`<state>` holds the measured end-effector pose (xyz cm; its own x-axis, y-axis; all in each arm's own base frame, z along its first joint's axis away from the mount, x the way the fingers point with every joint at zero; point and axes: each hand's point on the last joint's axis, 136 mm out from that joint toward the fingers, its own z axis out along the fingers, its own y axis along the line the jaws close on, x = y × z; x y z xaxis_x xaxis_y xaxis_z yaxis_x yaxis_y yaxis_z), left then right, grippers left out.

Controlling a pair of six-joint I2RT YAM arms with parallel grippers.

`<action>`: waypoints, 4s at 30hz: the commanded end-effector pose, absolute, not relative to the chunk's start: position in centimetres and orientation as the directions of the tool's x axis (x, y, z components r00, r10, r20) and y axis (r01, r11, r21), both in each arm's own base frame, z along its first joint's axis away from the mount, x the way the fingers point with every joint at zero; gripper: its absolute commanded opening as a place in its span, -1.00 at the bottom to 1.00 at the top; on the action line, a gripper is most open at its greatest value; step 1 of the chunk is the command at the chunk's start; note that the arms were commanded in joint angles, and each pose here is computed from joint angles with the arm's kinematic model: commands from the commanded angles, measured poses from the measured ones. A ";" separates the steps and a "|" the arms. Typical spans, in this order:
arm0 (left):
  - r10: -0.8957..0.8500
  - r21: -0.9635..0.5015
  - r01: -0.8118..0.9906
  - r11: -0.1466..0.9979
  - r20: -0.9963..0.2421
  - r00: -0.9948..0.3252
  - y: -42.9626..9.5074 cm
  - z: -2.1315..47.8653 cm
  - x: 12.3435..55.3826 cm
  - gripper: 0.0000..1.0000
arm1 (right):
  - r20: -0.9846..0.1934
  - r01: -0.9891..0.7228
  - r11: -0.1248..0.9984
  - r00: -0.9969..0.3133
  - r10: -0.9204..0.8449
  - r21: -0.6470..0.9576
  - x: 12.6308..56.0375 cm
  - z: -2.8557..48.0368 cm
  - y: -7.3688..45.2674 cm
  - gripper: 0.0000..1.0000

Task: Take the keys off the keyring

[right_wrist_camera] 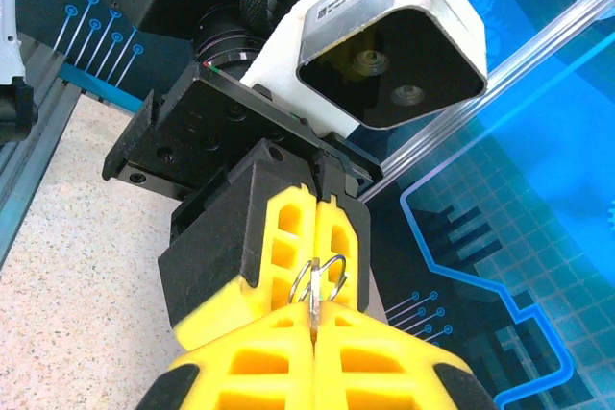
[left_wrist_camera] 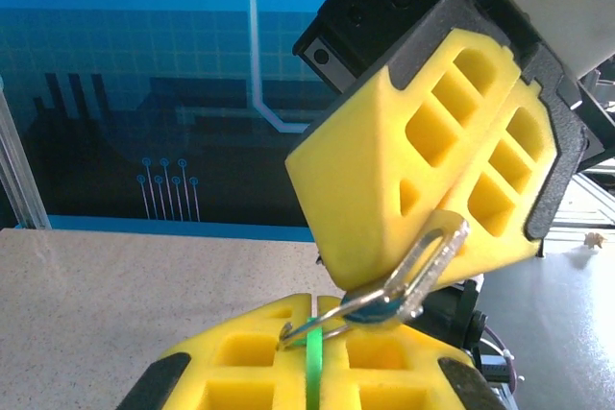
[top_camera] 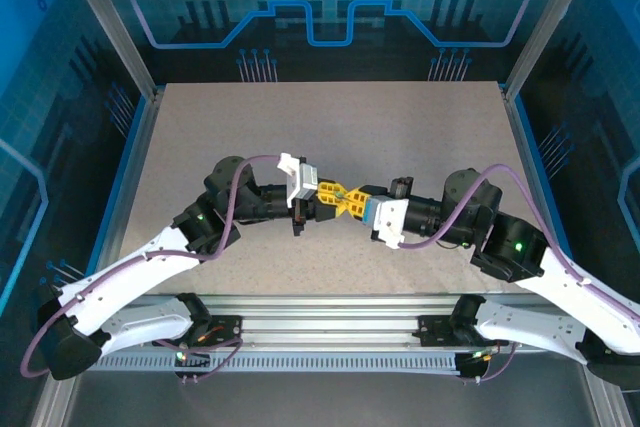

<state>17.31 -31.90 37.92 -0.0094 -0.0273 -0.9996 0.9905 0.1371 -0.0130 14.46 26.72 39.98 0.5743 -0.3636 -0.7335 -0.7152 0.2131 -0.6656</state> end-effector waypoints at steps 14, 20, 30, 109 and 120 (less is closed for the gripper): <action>-0.278 -0.025 0.995 0.094 -0.961 0.002 -29.1 43.7 17.3 -1.00 | -0.781 -0.772 0.204 0.514 -0.355 -0.601 14.6 38.0 26.2 -1.00; -0.290 -0.053 0.997 0.058 -0.956 -0.034 -29.5 43.8 17.6 -1.00 | -0.788 -0.765 0.230 0.521 -0.328 -0.601 14.6 38.6 26.3 -1.00; -0.171 -0.080 0.994 0.069 -0.983 -0.067 -31.7 41.4 18.3 -1.00 | -0.711 -0.684 0.235 0.581 -0.397 -0.690 14.6 38.8 28.7 -1.00; -0.110 -0.651 0.743 0.156 -0.759 -0.642 -25.8 44.2 25.2 0.19 | -0.792 -0.775 0.174 0.607 -0.063 -0.608 22.2 40.9 26.8 -1.00; -0.068 -0.764 0.641 0.065 -0.645 -0.762 -26.5 42.7 24.6 0.25 | -0.784 -0.765 0.184 0.616 -0.069 -0.617 22.3 41.1 26.7 -1.00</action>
<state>25.58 -26.47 42.36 -0.7262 -0.0964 -0.6807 0.6693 0.1270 -0.7321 22.72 26.94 39.90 0.5774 -0.0897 -0.8115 -0.7924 0.1782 -0.5834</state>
